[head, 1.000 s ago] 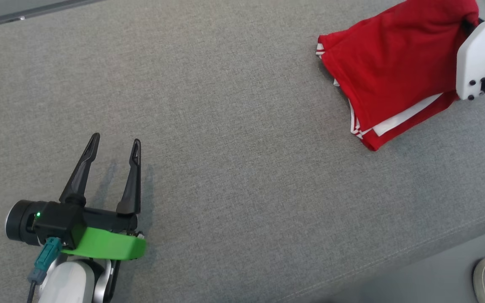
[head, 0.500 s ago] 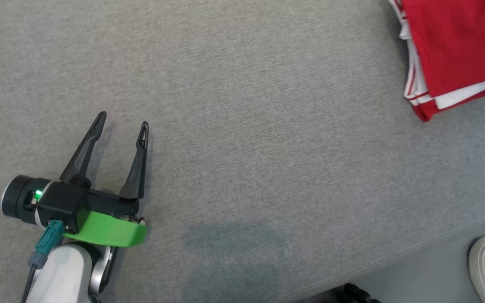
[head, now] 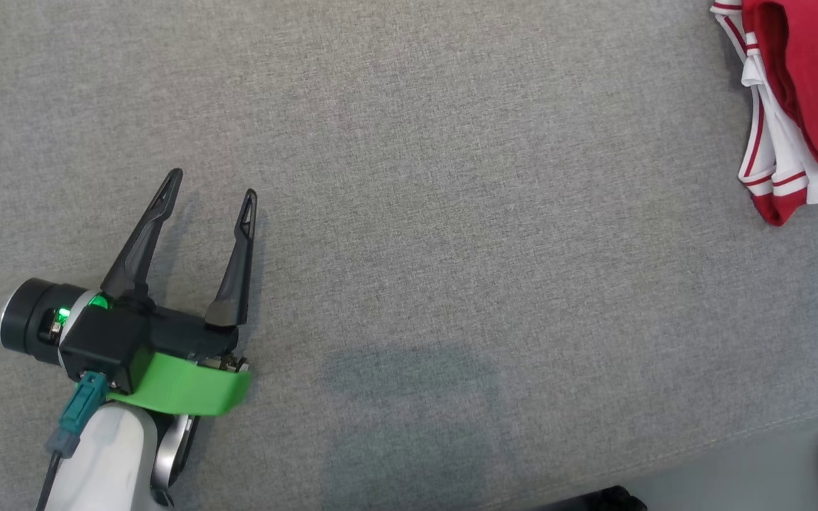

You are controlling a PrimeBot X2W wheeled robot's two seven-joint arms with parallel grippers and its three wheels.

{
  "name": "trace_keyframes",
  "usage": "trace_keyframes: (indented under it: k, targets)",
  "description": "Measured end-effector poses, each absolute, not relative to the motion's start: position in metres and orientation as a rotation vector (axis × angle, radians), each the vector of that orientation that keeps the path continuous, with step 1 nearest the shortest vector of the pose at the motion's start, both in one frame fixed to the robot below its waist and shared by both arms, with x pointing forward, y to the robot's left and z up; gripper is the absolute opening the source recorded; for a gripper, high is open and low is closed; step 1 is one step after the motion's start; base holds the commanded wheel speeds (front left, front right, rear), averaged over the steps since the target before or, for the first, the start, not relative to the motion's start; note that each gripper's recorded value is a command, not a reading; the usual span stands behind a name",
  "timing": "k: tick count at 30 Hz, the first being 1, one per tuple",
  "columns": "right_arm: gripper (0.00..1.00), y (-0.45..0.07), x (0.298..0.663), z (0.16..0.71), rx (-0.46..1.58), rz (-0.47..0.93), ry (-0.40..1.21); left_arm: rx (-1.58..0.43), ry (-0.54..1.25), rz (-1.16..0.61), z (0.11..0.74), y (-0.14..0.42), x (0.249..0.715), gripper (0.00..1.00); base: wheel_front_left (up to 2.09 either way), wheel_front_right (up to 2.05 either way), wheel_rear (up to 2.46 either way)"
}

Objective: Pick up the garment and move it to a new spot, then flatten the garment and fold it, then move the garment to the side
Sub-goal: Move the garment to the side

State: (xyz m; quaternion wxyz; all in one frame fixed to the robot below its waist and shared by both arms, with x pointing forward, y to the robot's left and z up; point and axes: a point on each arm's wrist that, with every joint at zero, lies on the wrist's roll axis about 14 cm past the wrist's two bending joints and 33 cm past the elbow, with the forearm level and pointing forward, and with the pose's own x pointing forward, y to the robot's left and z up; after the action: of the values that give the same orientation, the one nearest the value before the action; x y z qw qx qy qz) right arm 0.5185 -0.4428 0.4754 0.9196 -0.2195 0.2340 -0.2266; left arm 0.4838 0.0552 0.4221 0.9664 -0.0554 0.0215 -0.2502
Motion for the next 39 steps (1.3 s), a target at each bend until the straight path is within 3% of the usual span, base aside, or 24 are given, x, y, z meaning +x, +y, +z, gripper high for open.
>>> trace_keyframes:
  k: [8, 15, 27, 39]
  targets:
    - [1.00, -0.378, 0.532, 0.494, -0.430, -0.264, 0.225, -0.099, 0.043, -0.482, 0.434, 0.062, 0.472, 1.00, 0.00, 0.00, 0.00]
    - [1.00, -0.323, 0.515, 0.512, -0.279, -0.162, 0.042, -0.088, 0.038, -0.286, 0.447, 0.100, 0.465, 1.00, 0.00, 0.00, 0.00]
    - [1.00, -0.229, 0.460, 0.516, -0.046, -0.011, -0.040, -0.128, 0.053, -0.076, 0.464, 0.153, 0.421, 1.00, 0.00, 0.00, 0.00]
    - [1.00, -0.177, 0.403, 0.520, -0.015, 0.083, -0.059, -0.105, 0.033, 0.021, 0.480, 0.196, 0.373, 1.00, 0.00, 0.00, 0.00]
